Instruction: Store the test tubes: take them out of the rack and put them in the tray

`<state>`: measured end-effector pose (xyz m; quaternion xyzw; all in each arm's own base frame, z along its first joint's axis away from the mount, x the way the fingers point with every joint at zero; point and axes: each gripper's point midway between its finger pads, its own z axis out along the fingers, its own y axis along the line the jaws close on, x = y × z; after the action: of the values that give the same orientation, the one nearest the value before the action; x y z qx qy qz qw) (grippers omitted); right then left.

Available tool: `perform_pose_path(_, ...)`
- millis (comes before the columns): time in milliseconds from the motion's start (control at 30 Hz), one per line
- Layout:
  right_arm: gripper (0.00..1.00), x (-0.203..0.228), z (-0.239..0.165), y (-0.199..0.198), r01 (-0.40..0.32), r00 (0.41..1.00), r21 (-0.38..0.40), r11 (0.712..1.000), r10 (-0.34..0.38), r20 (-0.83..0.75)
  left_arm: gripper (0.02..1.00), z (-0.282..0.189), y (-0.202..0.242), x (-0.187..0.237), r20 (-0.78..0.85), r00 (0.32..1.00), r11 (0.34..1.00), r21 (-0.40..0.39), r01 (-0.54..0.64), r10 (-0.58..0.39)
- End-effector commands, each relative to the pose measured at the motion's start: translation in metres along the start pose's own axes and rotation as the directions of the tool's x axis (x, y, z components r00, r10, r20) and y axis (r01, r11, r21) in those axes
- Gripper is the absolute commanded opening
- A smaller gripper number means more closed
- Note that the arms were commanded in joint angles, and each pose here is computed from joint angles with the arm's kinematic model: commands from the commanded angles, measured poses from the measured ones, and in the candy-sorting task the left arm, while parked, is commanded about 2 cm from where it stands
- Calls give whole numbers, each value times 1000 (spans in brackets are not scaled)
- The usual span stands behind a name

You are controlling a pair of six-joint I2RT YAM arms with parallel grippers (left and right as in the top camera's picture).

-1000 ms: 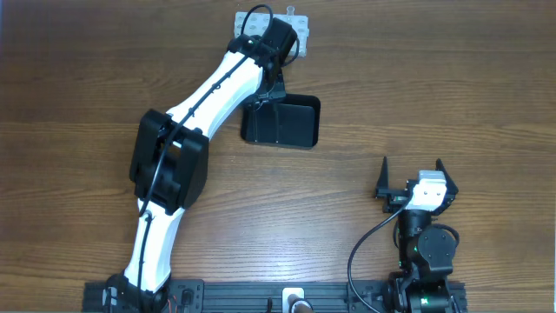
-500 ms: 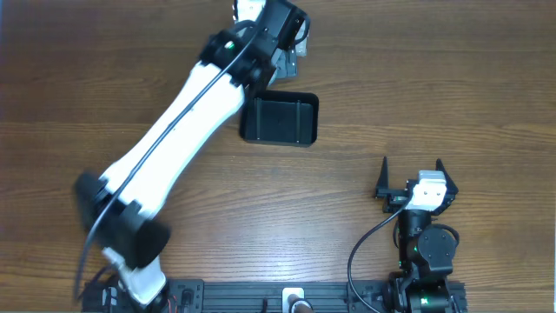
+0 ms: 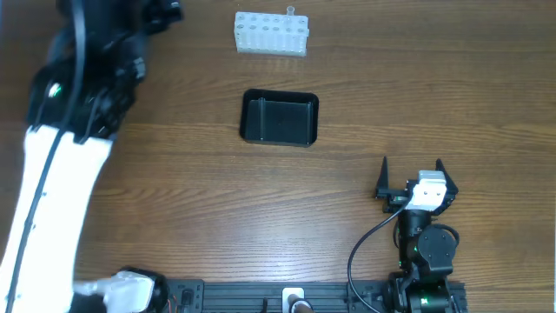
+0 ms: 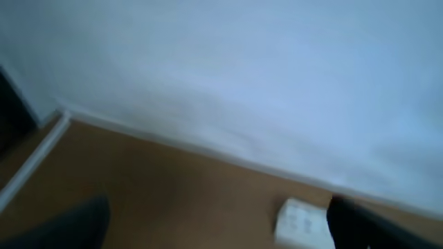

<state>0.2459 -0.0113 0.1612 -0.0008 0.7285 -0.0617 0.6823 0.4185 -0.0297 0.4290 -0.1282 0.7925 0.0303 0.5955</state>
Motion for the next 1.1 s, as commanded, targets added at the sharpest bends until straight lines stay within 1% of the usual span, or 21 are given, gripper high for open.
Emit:
perform_pose_path(33,993,3,0,-3,2,1000,15,1000,-1,-7,996,-41,16,1,173,978,977,156,-144,117)
perform_pose_path(100,989,3,0,-3,2,1000,15,1000,-1,-7,998,-62,26,10,275,954,967,187,-176,121)
perform_pose_path(167,991,3,0,-3,2,1000,15,1000,-1,-7,1000,-87,37,30,356,925,959,191,-210,131)
perform_pose_path(233,991,3,0,-3,2,1000,15,1000,-1,-7,998,-111,50,54,407,903,957,178,-229,140)
perform_pose_path(300,991,3,0,-3,2,1000,15,1000,-1,-7,998,-133,63,81,444,887,958,177,-226,127)
perform_pose_path(400,993,3,0,-3,2,1000,15,1000,-1,-7,998,-151,75,113,485,867,959,176,-220,110)
perform_pose_path(500,991,3,0,-3,2,1000,15,1000,-1,-7,1000,-150,83,144,489,865,961,169,-217,110)
perform_pose_path(633,993,3,0,-3,2,1000,15,1000,-1,-7,1000,-134,91,188,470,874,963,155,-219,123)
perform_pose_path(767,991,3,0,-3,2,1000,15,1000,-2,-7,1000,-115,89,218,444,886,958,169,-230,134)
perform_pose_path(800,993,3,0,-3,2,1000,15,1000,-1,-7,1000,-112,88,223,438,889,957,175,-233,136)
perform_pose_path(1100,993,3,0,-3,2,1000,15,1000,-1,-7,1000,-112,88,223,438,889,957,175,-233,136)
